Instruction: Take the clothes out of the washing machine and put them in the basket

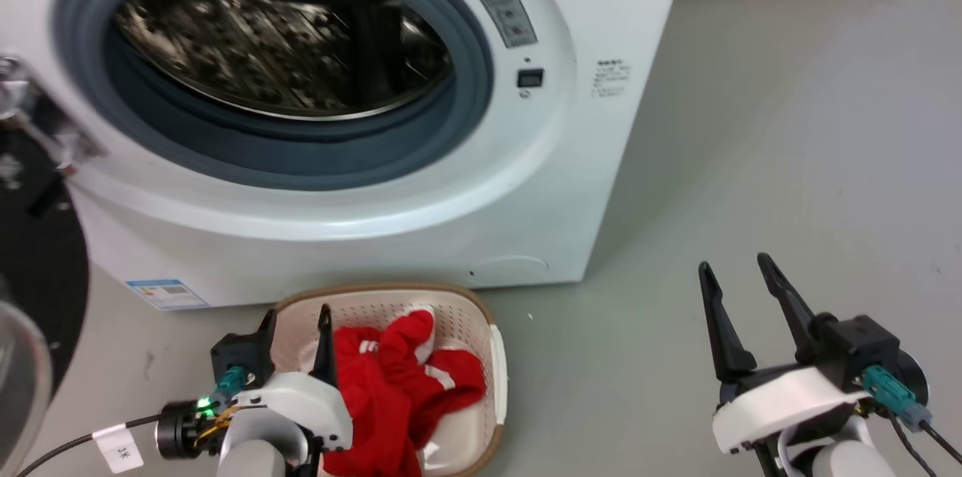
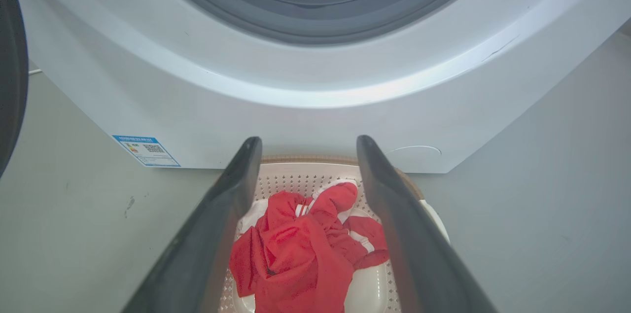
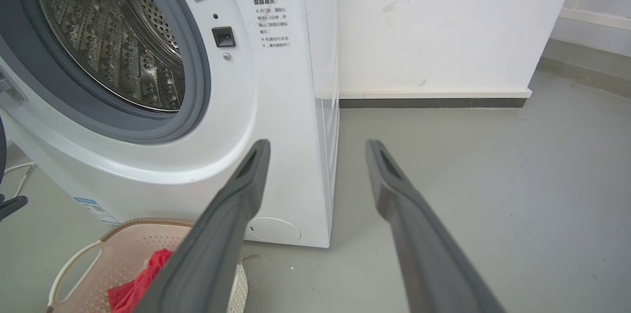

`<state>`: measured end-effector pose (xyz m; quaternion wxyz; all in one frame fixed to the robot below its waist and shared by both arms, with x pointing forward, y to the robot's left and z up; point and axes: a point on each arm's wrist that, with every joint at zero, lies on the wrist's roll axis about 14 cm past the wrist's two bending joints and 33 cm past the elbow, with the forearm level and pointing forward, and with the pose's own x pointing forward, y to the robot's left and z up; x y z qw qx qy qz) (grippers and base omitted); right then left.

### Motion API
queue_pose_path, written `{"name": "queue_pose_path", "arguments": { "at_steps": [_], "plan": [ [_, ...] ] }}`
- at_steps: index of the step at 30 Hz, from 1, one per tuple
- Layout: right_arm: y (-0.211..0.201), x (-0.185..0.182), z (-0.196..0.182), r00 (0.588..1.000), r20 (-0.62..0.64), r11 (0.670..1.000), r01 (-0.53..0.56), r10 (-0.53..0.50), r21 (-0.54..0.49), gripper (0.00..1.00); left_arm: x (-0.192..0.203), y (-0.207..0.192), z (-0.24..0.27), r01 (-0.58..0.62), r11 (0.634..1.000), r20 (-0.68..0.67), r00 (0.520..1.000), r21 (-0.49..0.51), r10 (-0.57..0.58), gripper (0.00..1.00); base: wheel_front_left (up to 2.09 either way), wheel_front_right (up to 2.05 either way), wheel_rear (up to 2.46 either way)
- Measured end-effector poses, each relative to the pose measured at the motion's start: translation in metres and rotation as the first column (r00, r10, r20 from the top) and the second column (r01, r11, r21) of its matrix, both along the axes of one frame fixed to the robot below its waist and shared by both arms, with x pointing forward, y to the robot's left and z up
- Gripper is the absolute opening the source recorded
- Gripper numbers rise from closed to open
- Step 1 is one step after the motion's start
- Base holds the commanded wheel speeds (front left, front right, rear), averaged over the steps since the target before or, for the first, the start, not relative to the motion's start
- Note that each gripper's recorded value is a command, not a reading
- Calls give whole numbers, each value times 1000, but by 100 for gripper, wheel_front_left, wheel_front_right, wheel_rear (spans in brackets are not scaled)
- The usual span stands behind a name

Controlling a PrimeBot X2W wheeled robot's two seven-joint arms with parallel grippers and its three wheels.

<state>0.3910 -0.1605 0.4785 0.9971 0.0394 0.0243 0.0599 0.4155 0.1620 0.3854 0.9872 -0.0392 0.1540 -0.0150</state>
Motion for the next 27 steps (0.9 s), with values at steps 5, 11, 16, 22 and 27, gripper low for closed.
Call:
{"name": "queue_pose_path", "arguments": {
  "at_steps": [5, 11, 16, 22, 27],
  "plan": [
    [6, -7, 12, 1000, 23, 1000, -18, 19, -12, 100, 0, 1, 50, 9, 1000, 158, 987, 25, -13, 100, 0, 0, 0],
    [10, -16, 27, 998, 55, 999, -33, 34, -17, 100, -9, -3, 103, 13, 999, 317, 948, 42, -26, 100, 0, 0, 0],
    [11, -27, 32, 997, 63, 999, -36, 37, -20, 100, -23, -10, 132, 27, 997, 402, 914, 66, -51, 100, 0, 0, 0],
    [9, -33, 40, 996, 83, 999, -30, 32, -24, 100, -36, -13, 154, 35, 994, 467, 881, 103, -80, 100, 0, 0, 0],
    [8, -37, 43, 995, 91, 999, -28, 30, -25, 100, -47, -16, 160, 46, 993, 465, 880, 108, -92, 100, 0, 0, 0]
  ]
}}
